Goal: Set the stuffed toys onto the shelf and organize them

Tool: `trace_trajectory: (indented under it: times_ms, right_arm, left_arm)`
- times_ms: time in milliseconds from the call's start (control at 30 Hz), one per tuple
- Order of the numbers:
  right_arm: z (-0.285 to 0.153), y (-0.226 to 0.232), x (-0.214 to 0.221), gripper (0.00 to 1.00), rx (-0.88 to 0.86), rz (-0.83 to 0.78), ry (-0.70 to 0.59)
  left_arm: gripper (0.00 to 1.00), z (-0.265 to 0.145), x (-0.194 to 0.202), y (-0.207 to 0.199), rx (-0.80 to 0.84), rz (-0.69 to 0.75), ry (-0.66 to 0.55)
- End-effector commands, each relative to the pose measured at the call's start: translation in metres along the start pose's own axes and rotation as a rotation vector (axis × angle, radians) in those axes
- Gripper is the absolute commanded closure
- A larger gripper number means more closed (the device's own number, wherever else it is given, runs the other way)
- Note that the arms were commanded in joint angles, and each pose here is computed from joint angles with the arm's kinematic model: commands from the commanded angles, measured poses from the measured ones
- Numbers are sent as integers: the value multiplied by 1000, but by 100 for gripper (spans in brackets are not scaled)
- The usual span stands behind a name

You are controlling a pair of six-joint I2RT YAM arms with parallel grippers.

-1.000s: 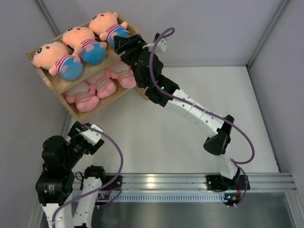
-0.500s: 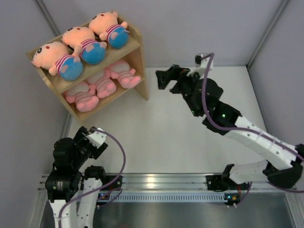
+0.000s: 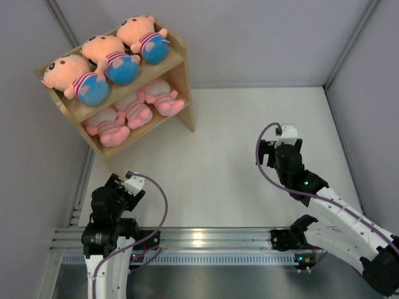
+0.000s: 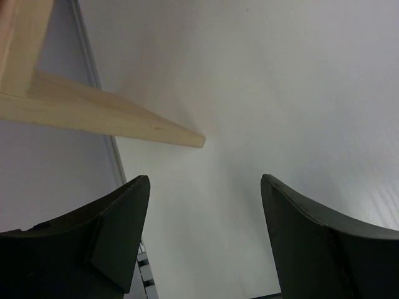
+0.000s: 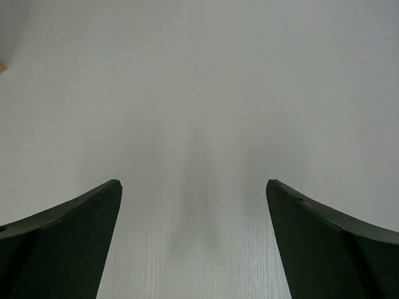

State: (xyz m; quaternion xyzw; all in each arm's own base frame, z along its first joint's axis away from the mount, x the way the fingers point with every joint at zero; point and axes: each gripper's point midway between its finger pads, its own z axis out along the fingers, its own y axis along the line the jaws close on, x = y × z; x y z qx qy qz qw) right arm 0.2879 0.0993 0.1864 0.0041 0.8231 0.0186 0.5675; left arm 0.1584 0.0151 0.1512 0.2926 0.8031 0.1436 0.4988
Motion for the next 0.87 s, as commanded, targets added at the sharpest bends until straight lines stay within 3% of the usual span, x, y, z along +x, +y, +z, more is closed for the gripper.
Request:
trace_trajectory:
  times_ms: [0, 200, 567, 833]
  right_arm:
    - [-8, -2, -30, 0, -49, -8, -164]
    - [-7, -14, -16, 1, -33, -16, -252]
    - [5, -37, -13, 1, 162, 146, -211]
    - [-3, -31, -25, 1, 97, 222, -283]
  left_arm:
    - [21, 6, -7, 26, -158, -62, -48]
    - [20, 11, -6, 28, -179, -91, -54]
    - [16, 13, 3, 34, -228, -141, -14]
    - [16, 13, 5, 35, -230, -144, -2]
